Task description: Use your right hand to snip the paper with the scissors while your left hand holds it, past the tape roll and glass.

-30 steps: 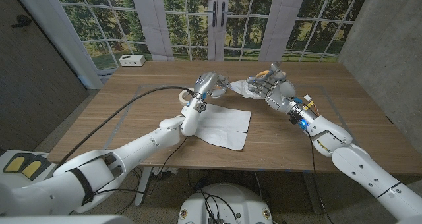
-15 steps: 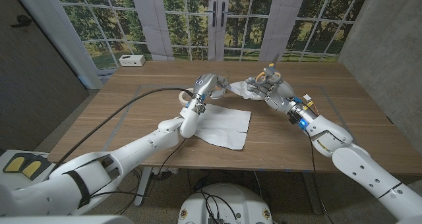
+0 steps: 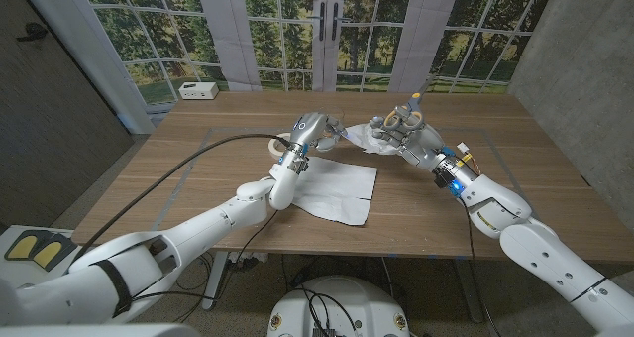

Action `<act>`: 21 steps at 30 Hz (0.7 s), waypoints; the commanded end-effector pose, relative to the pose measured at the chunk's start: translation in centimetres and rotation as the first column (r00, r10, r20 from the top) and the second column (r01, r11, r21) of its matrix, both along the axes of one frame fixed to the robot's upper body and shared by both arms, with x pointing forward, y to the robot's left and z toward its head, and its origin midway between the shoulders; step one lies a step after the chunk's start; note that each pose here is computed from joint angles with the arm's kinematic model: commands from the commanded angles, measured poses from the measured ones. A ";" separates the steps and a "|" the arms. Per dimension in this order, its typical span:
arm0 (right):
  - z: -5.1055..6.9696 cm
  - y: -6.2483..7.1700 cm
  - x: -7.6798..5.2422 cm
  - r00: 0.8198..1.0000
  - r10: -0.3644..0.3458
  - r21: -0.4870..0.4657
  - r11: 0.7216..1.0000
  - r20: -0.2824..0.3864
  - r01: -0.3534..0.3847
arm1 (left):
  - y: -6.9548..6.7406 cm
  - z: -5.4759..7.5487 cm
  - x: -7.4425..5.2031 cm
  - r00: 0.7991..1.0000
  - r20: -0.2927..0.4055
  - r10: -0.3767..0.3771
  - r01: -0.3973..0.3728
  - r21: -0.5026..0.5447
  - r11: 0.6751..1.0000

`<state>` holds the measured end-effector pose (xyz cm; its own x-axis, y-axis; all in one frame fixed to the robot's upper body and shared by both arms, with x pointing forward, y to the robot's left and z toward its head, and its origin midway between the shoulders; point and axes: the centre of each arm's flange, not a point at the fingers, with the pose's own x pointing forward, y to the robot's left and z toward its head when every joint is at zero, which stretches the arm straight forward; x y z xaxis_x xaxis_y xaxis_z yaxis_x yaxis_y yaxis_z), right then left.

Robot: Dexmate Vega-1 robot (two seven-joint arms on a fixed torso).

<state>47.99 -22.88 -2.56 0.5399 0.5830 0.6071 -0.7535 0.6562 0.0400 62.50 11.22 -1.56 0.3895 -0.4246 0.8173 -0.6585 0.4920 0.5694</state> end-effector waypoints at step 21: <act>0.2 -0.3 -0.1 0.999 0.030 -0.017 0.999 0.020 -0.030 | 0.2 -0.6 -1.0 1.000 0.003 0.022 -0.022 0.036 0.999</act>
<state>47.75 -23.00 -2.43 0.5195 0.5990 0.6093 -0.7646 0.6443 0.0184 61.75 11.26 -2.05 0.3935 -0.4398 0.8073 -0.6666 0.4682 0.5800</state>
